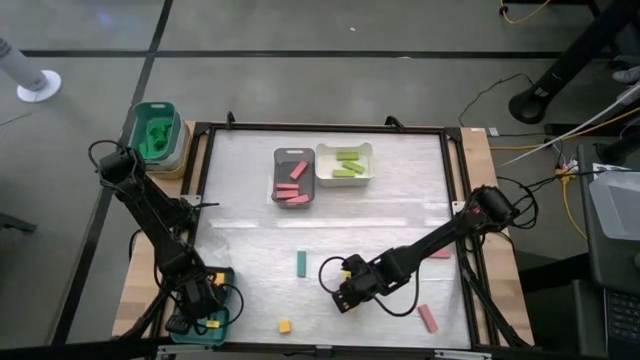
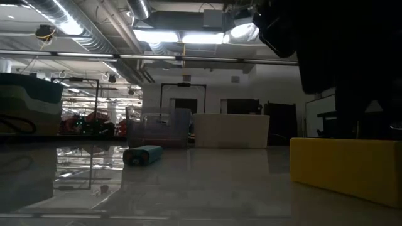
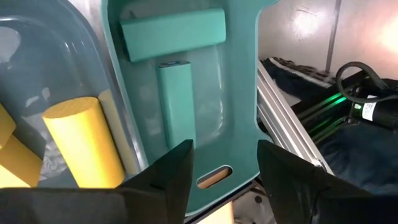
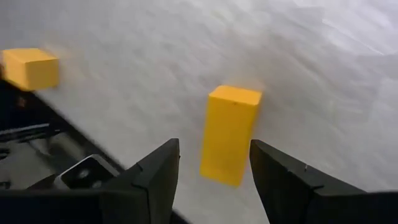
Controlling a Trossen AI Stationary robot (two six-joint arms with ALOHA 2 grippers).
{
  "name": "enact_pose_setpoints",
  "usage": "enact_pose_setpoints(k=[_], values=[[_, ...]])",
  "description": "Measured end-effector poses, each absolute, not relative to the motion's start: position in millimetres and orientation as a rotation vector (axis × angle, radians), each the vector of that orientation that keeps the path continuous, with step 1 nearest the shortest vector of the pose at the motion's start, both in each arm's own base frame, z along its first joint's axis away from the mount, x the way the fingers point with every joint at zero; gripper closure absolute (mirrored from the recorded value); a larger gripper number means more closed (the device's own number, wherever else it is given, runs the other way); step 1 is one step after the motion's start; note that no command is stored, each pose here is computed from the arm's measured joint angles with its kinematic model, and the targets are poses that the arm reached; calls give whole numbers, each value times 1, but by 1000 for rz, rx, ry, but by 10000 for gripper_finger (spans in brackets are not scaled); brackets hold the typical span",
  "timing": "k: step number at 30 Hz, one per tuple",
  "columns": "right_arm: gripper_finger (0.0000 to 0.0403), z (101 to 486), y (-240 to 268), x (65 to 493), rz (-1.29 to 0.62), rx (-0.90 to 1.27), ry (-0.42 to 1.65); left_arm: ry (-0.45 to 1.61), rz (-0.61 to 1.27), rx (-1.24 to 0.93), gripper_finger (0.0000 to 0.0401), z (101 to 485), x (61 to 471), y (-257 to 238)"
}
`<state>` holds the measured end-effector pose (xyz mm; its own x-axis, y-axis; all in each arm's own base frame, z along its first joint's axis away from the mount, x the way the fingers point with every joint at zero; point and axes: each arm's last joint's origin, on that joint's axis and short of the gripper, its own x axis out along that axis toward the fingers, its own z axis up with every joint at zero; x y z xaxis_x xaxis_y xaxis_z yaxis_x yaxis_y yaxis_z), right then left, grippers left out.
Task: Sort blocks
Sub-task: Put the yellow block into the blue bin
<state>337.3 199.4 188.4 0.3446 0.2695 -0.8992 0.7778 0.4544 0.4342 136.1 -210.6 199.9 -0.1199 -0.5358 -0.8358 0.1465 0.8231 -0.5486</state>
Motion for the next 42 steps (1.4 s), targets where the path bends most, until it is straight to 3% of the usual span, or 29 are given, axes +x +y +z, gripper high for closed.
enact_pose_setpoints(k=[32, 35, 39, 42], values=[[206, 143, 206, 348, -473, 1051, 1274, 1575, -556, -358, 235, 201, 138, -212], [220, 143, 205, 349, -476, 1048, 1276, 1573, -551, -362, 235, 201, 139, -211], [270, 143, 197, 353, -435, 1006, 1287, 1566, -529, -382, 235, 201, 145, -207], [272, 143, 186, 359, -343, 949, 1332, 1555, -507, -408, 235, 202, 151, -202]])
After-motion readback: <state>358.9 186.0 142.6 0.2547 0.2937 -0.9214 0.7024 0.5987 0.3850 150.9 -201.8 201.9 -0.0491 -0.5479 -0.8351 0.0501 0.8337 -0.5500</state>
